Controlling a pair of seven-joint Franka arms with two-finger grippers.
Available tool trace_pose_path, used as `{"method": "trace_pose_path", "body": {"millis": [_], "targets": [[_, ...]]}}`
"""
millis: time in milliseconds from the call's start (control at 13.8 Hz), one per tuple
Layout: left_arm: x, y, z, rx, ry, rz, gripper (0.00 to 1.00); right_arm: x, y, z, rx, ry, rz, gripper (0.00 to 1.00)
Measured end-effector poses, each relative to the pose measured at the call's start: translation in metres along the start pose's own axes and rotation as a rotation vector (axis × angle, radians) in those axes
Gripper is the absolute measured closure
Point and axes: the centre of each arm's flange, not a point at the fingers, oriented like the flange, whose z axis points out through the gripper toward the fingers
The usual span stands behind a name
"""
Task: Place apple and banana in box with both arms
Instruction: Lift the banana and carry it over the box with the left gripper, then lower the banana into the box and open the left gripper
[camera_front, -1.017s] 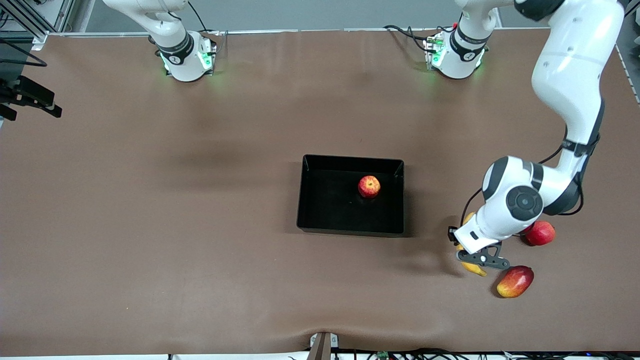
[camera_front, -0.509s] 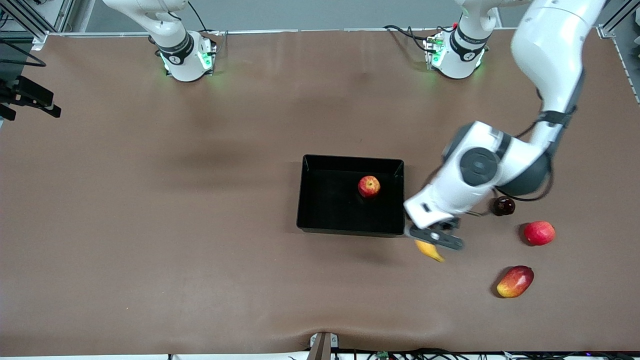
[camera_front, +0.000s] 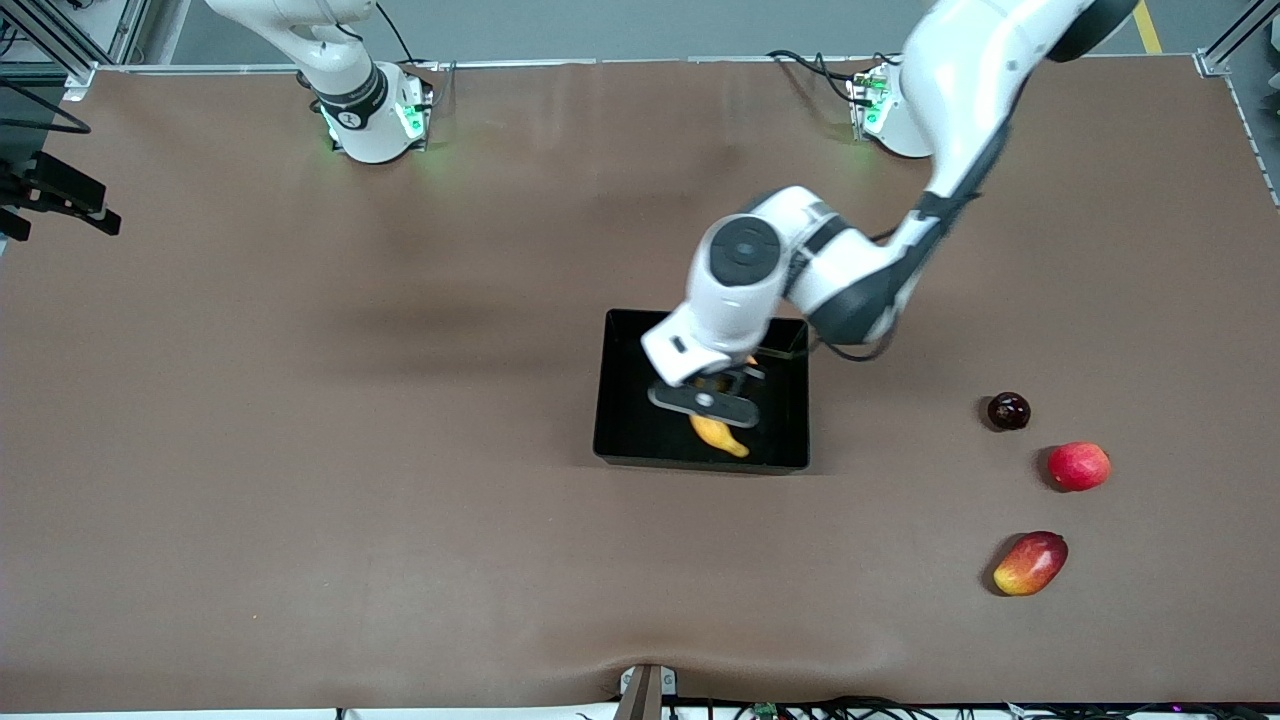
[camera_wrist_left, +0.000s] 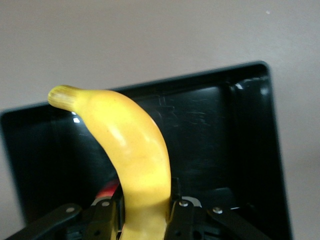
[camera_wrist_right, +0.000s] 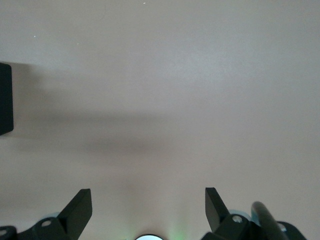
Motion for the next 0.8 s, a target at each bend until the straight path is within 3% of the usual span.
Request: {"method": "trace_pose_path", "body": {"millis": [291,799], "targets": [[-0.012,0.042,0.044,0.036,0.027,0.041,0.65,0.0,0.0,0.0,0.0,0.0,0.001,0.0],[-0.018,0.05,0.101,0.026,-0.003,0.034,0.65,0.0,0.001,0.0,0.0,-0.001,0.001,0.0]]}}
